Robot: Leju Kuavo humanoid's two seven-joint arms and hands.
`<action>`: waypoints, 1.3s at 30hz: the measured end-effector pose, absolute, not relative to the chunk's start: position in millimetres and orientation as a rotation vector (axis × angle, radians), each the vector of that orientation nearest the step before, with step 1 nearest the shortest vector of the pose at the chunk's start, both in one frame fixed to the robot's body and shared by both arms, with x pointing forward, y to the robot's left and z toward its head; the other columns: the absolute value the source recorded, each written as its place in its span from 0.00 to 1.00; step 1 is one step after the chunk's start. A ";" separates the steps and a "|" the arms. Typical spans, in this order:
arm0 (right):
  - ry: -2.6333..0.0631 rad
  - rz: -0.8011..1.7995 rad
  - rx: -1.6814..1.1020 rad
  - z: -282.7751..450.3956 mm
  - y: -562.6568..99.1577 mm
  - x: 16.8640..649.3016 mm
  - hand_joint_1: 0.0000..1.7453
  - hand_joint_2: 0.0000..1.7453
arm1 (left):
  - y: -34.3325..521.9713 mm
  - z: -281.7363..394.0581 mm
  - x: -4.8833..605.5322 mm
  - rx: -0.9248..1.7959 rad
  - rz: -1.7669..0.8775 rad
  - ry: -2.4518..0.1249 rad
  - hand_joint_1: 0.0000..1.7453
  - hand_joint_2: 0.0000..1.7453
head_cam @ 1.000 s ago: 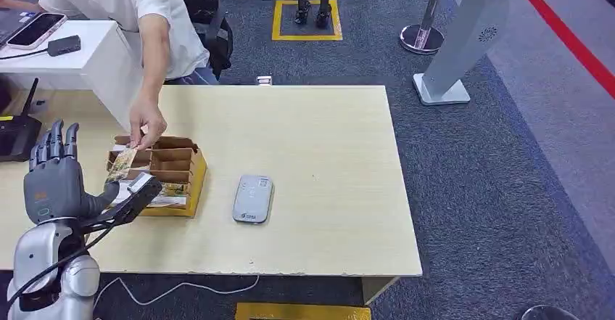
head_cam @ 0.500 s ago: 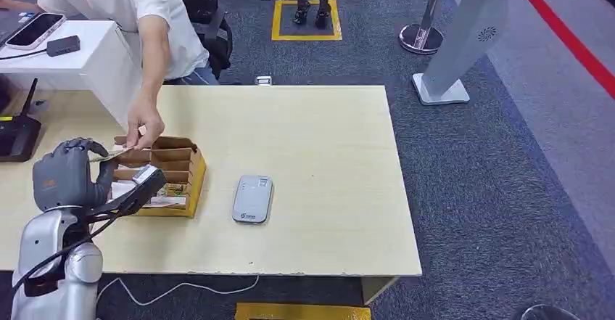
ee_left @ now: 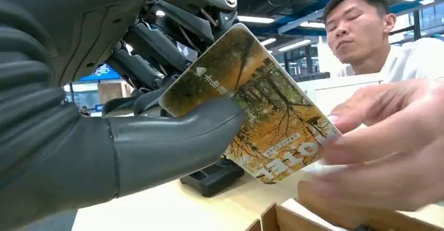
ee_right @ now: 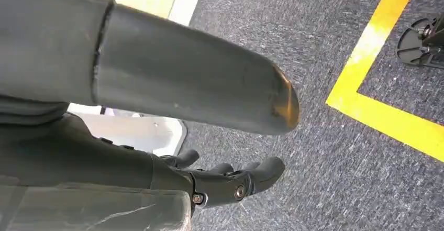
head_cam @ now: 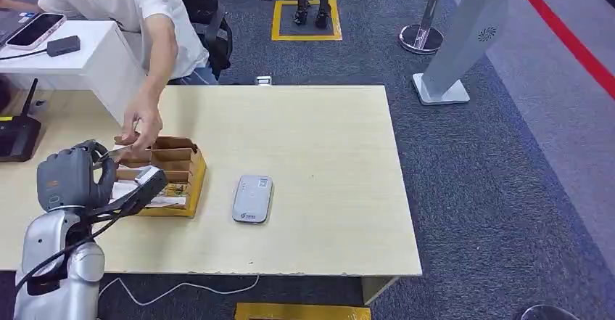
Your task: Pass the card to the sensor for recognition and then transmit it.
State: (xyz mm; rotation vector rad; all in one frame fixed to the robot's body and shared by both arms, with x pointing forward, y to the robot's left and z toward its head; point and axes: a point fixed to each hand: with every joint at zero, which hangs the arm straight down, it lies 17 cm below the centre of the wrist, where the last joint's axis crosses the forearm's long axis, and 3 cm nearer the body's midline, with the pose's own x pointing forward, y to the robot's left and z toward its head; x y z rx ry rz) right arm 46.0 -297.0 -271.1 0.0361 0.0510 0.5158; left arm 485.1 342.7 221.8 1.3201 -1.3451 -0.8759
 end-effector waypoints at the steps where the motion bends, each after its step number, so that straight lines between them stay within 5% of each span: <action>1: 0.051 0.516 0.036 -271.1 -296.9 46.0 0.00 0.00 | 342.5 221.7 485.0 1.319 -0.876 -1.345 1.00 1.00; 28: 0.051 0.516 0.037 -271.1 -296.8 45.8 0.00 0.00 | 326.2 210.2 480.5 1.277 -0.890 -1.365 1.00 1.00; 39: 0.055 0.538 0.035 -271.1 -296.4 45.5 0.00 0.00 | 256.9 218.2 476.1 1.229 -0.910 -1.519 1.00 1.00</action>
